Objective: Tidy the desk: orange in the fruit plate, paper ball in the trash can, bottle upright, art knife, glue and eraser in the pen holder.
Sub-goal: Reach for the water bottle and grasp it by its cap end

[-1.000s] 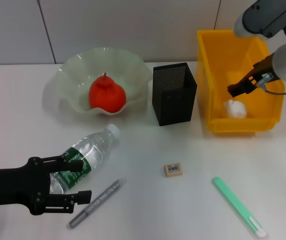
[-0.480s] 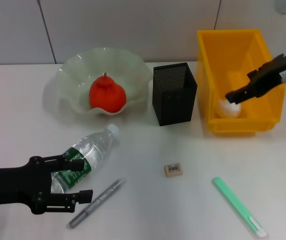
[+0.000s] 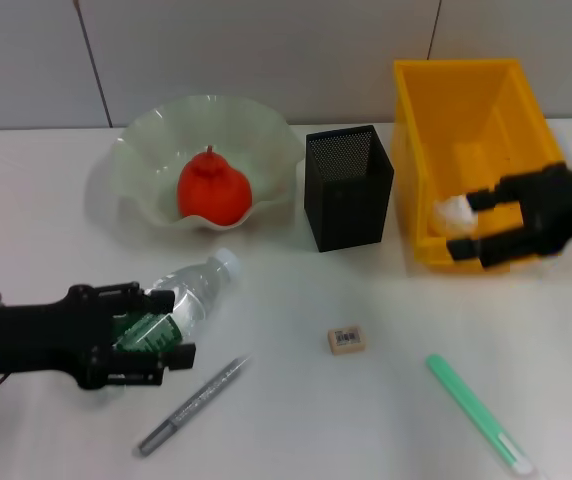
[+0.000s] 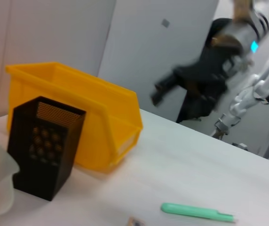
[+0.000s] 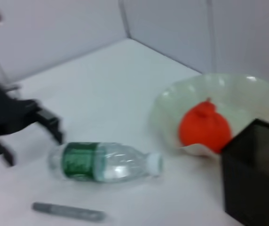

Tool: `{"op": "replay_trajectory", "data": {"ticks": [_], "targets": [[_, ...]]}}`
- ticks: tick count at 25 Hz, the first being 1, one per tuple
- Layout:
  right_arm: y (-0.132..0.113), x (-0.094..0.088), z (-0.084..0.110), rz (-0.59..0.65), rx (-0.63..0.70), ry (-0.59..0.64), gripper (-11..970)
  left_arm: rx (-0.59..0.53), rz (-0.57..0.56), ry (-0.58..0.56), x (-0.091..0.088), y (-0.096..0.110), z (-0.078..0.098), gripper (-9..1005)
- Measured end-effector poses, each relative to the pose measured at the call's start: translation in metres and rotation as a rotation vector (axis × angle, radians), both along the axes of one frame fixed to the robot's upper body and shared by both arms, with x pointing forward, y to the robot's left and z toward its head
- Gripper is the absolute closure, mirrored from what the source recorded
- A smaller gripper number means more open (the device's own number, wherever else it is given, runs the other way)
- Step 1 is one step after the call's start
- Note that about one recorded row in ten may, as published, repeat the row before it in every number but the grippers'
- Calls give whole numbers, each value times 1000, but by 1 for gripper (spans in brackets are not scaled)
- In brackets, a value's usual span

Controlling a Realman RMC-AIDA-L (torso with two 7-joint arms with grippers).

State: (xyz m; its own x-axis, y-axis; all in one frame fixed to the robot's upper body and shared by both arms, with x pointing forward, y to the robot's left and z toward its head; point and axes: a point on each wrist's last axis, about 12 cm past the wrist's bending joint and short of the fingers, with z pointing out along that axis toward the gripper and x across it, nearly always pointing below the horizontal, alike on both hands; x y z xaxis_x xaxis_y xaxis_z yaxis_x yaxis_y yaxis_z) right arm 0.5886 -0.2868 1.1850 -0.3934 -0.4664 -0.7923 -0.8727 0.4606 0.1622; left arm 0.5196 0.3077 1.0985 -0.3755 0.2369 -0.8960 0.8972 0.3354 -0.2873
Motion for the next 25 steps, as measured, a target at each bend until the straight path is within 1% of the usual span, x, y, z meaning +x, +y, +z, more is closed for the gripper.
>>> {"op": "replay_trajectory", "data": {"ticks": [1,2,3,4,5,6,8,9,10,11,12,14,16,17,19,20,22,23,25], "targets": [[-4,-7,-16,35,33,-21,119,4,4,6,3,-1,1,209],[-4,-7,-16,35,33,-21,119,4,4,6,3,-1,1,209],[-6,-11,-26,49,48,-37,119,10,7,11,7,-3,3,209],[-7,-16,-36,59,60,-44,119,10,7,11,7,-3,3,210],[-8,-19,-43,61,67,-46,119,10,7,11,7,-3,3,210],[-8,-22,-49,65,70,-49,119,23,13,15,12,-4,6,210],[-11,-29,-60,70,81,-54,119,23,13,15,12,-4,6,210],[-13,-33,-64,70,90,-58,119,89,27,28,33,-15,20,211],[-15,-36,-68,67,100,-64,119,89,27,28,33,-15,20,211],[-17,-40,-71,63,112,-68,118,121,29,31,40,-21,25,211],[-20,-43,-73,57,123,-75,118,121,29,31,40,-21,25,211],[-23,-49,-78,47,140,-75,118,281,50,49,64,-42,41,212],[-26,-55,-84,27,155,-69,118,281,50,49,64,-42,41,212],[-26,-55,-84,27,155,-69,118,402,88,78,79,-56,52,212],[-27,-58,-86,14,164,-71,118,465,123,107,90,-68,62,213],[-28,-59,-87,9,168,-72,118,492,134,118,95,-75,66,213],[-29,-60,-87,5,177,-70,118,492,134,118,95,-75,66,213],[-29,-61,-87,4,180,-70,118,561,139,129,101,-90,71,213],[-29,-61,-87,5,182,-70,118,642,160,137,106,-102,73,214]]}}
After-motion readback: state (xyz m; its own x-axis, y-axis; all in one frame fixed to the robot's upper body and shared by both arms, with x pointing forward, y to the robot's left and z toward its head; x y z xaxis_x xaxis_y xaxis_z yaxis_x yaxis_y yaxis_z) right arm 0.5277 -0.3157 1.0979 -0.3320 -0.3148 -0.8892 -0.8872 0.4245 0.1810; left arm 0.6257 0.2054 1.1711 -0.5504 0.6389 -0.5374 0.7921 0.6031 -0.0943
